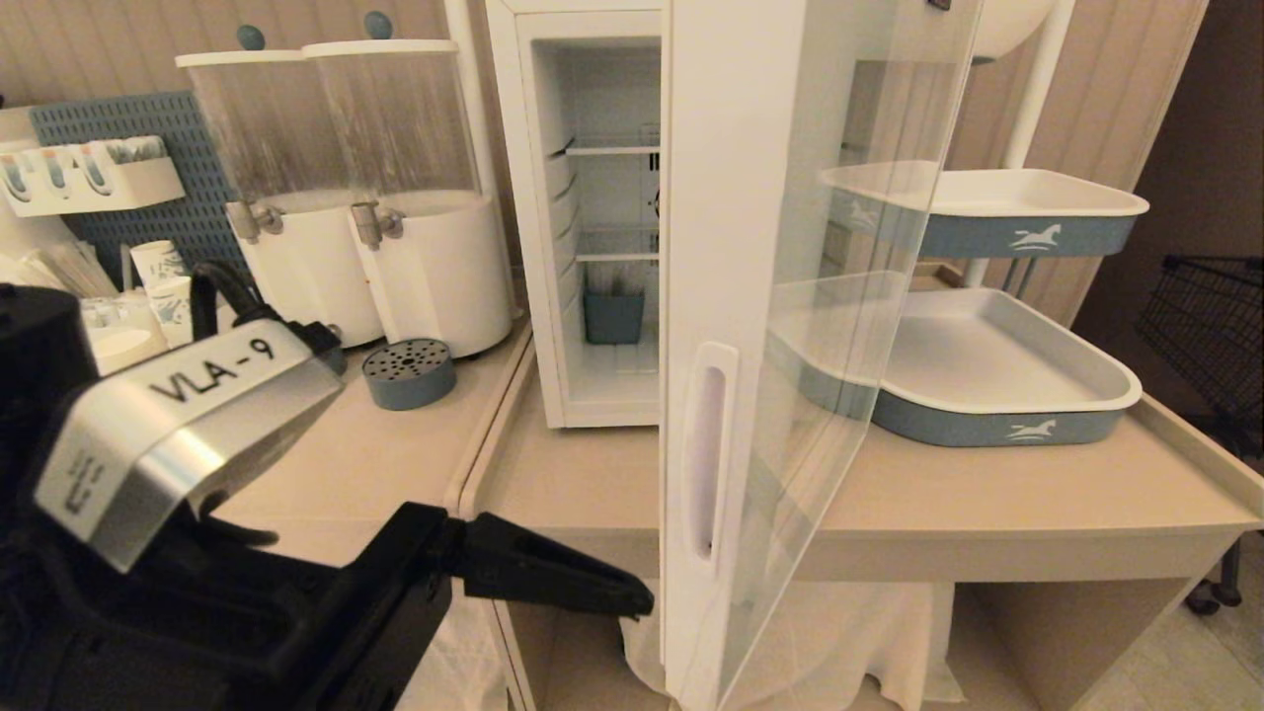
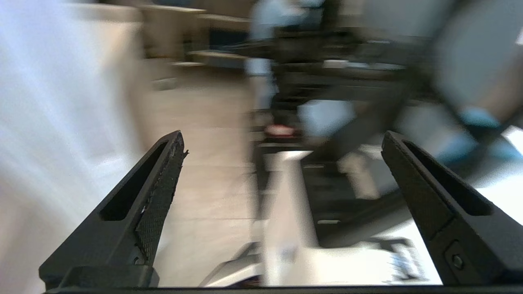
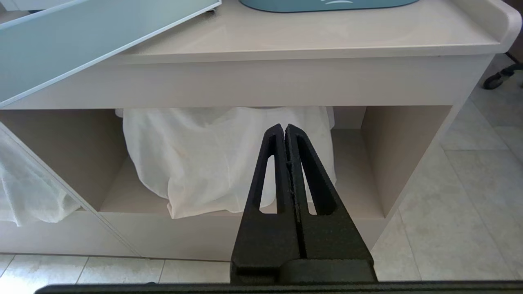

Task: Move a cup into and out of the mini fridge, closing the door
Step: Open the freezer door

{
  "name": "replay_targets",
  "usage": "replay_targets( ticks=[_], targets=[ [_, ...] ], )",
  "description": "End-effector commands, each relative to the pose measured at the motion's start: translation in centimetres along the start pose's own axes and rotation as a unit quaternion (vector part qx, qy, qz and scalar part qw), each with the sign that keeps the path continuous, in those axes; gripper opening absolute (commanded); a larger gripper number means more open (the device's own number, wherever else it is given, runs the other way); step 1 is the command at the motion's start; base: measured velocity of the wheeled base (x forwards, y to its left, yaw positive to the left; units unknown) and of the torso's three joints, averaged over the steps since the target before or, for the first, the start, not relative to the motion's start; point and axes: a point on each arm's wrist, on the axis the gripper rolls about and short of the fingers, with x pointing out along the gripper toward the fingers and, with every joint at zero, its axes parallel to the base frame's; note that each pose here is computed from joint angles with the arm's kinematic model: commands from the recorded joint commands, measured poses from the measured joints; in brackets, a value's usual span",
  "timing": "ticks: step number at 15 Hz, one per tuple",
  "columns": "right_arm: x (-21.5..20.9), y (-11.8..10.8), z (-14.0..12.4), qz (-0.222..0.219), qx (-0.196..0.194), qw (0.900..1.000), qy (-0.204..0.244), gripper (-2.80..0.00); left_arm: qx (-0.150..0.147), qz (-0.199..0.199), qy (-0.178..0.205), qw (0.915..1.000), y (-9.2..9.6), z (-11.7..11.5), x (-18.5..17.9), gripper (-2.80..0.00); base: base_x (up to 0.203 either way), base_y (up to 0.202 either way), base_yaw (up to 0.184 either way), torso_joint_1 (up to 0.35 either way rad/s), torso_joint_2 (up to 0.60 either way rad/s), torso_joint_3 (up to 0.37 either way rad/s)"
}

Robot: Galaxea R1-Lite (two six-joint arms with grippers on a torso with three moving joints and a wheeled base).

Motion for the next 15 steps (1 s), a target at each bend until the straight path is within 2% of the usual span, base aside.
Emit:
replay_targets(
  ticks=[1, 5, 8, 13, 15],
  targets=[
    [0.0, 0.0, 0.0, 0.000, 0.000, 1.000, 0.001, -2.80, -0.007, 0.026, 0.007, 0.9996, 1.3, -0.5, 0.2, 0.00, 0.000, 0.000, 0.000, 0.000, 0.00, 0.000],
    [0.0, 0.0, 0.0, 0.000, 0.000, 1.000, 0.001, -2.80, 0.013, 0.042, -0.006, 0.9990, 4.3, 0.0, 1.9, 0.00, 0.000, 0.000, 0.000, 0.000, 0.00, 0.000],
    [0.0, 0.0, 0.0, 0.000, 0.000, 1.000, 0.001, -2.80, 0.014, 0.053, -0.005, 0.9985, 6.0, 0.2, 3.0, 0.00, 0.000, 0.000, 0.000, 0.000, 0.00, 0.000],
    [0.0, 0.0, 0.0, 0.000, 0.000, 1.000, 0.001, -2.80, 0.017, 0.055, -0.005, 0.9984, 5.5, 0.1, 2.5, 0.00, 0.000, 0.000, 0.000, 0.000, 0.00, 0.000],
    [0.0, 0.0, 0.0, 0.000, 0.000, 1.000, 0.001, -2.80, 0.012, 0.048, -0.004, 0.9988, 6.4, 0.2, 3.5, 0.00, 0.000, 0.000, 0.000, 0.000, 0.00, 0.000]
  ],
)
